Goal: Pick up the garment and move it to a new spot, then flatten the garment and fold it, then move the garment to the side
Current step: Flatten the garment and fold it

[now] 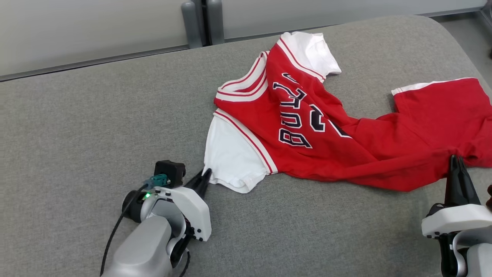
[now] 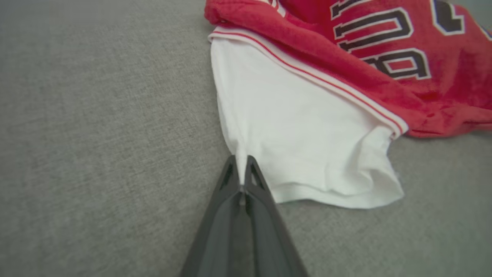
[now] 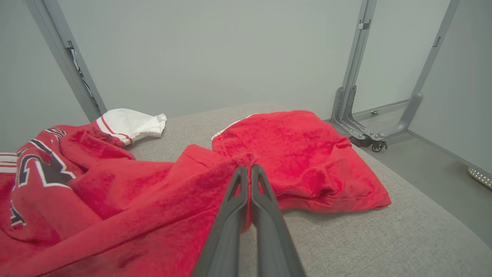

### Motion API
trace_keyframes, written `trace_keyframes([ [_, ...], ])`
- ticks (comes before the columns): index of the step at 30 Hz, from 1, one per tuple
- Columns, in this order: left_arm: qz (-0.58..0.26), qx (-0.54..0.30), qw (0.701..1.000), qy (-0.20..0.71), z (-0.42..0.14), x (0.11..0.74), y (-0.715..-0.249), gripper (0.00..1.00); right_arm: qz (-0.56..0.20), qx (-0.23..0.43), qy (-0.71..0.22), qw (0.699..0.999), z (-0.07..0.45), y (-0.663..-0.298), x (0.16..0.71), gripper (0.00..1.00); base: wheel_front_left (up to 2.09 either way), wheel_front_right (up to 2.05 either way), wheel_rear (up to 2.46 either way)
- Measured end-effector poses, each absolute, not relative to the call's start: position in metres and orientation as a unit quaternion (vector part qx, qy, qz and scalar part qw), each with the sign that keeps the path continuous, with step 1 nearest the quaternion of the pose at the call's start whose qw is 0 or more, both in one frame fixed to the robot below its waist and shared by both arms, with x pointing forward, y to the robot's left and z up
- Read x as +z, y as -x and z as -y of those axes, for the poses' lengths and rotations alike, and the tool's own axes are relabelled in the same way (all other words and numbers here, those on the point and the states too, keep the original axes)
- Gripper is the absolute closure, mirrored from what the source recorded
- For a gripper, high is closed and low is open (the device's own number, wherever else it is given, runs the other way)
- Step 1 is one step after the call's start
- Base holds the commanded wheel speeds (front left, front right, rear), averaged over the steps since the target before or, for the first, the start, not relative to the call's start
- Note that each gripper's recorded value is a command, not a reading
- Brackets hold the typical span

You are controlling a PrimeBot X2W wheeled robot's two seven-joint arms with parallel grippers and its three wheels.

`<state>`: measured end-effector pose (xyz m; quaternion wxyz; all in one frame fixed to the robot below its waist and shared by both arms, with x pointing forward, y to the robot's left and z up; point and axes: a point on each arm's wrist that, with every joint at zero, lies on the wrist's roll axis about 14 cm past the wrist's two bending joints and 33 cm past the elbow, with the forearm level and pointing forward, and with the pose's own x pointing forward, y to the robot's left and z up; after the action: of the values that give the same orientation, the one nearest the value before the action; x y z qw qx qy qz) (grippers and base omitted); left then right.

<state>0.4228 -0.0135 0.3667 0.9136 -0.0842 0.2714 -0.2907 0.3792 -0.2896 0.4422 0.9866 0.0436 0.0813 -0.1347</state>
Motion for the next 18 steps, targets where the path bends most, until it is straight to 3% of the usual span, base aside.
trace_keyframes([
  [8, -0.17, -0.275, 0.926, 0.193, 0.011, 0.431, -0.431, 1.0, -0.04, -0.08, -0.031, 0.996, 0.265, -0.401, 0.469, 1.0, 0.0, 0.0, 0.0],
  [12, -0.083, -0.301, 0.907, 0.283, 0.013, 0.506, -0.43, 1.0, -0.001, -0.03, -0.021, 0.999, 0.244, -0.423, 0.502, 1.0, 0.0, 0.0, 0.0],
  [18, 0.055, -0.294, 0.882, 0.364, -0.042, 0.617, -0.43, 1.0, 0.097, 0.029, -0.029, 0.994, 0.214, -0.452, 0.584, 1.0, 0.0, 0.0, 0.0],
])
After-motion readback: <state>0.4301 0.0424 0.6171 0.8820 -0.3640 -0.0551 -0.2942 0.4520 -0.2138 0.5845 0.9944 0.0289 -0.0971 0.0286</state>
